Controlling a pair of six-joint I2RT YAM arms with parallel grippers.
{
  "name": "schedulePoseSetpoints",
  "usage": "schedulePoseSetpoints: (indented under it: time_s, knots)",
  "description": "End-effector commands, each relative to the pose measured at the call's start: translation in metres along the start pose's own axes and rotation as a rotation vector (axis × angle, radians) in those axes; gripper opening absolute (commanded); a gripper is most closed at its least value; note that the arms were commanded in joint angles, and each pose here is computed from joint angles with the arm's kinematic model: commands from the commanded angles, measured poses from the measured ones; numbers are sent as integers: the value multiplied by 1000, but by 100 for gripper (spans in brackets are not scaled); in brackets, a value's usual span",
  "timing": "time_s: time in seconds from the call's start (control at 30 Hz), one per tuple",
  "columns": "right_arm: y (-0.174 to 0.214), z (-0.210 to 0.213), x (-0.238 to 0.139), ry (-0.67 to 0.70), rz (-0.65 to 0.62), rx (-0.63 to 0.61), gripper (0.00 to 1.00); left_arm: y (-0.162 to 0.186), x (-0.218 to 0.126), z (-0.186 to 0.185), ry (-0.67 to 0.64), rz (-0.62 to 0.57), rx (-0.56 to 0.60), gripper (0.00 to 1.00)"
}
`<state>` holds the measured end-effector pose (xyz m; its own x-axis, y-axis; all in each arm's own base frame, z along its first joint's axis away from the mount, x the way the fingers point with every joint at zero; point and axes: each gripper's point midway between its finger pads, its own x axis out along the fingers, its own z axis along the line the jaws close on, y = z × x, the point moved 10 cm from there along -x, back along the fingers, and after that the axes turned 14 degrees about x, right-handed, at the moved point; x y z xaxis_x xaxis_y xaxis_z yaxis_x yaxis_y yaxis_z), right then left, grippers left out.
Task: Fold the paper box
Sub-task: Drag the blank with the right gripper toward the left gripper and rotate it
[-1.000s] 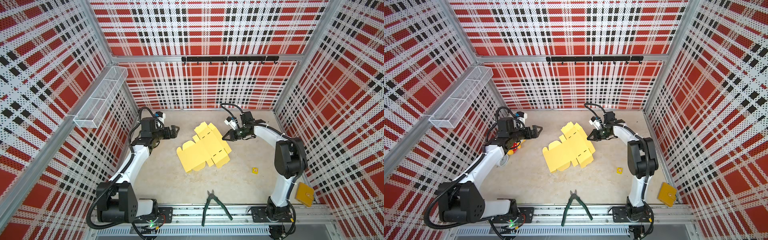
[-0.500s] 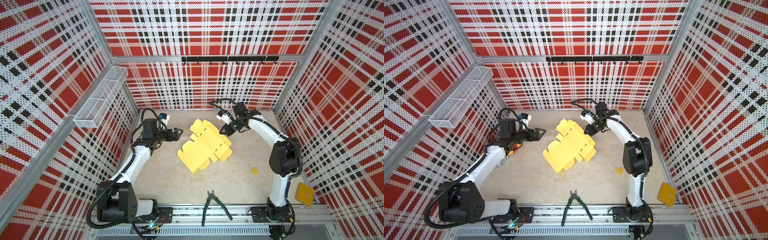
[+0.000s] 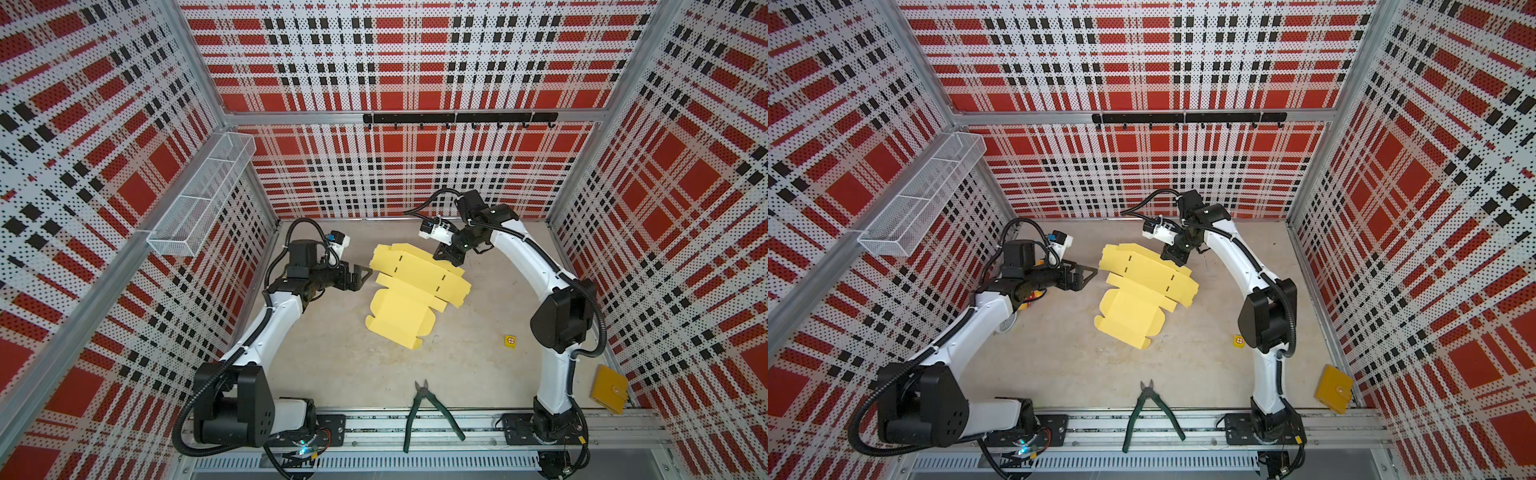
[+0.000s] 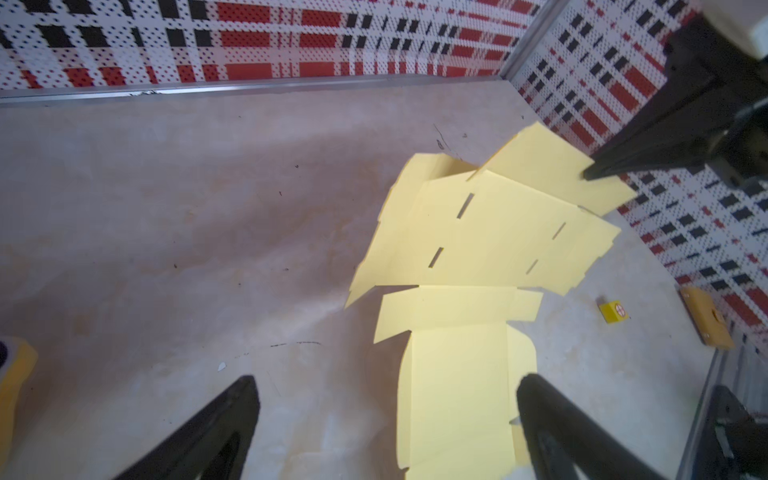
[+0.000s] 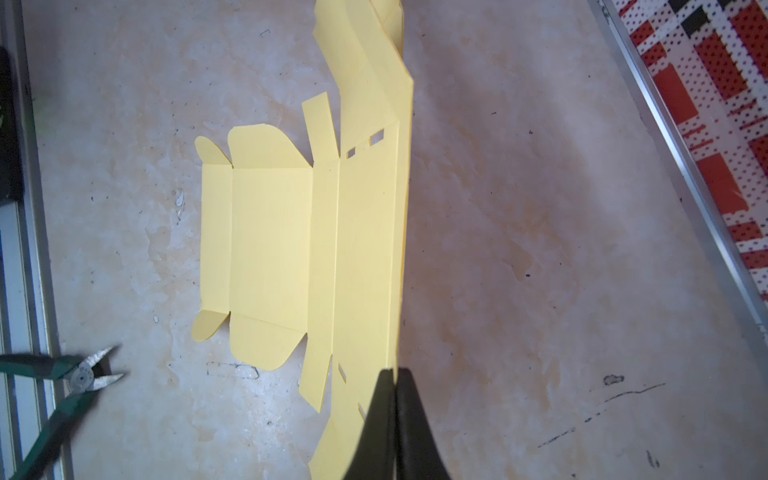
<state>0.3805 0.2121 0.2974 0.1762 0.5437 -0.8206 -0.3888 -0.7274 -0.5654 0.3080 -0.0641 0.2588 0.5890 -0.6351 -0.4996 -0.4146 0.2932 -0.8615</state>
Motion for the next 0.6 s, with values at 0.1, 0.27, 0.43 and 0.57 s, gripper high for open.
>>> schedulePoseSetpoints:
  time_s: [0.1, 0.27, 0.43, 0.57]
  knots:
    - [-15, 29, -12, 26, 61, -248, 0, -6, -5, -7, 90, -1, 95, 100]
    - [-21, 38, -18, 48, 45, -309, 0, -5, -3, -13, 154, -19, 75, 94]
    - [-23, 41, -21, 117, 55, -354, 0, 2, 2, -7, 93, 1, 71, 75]
    - [-25, 42, -21, 143, 54, -368, 0, 6, 4, -7, 100, 0, 58, 67]
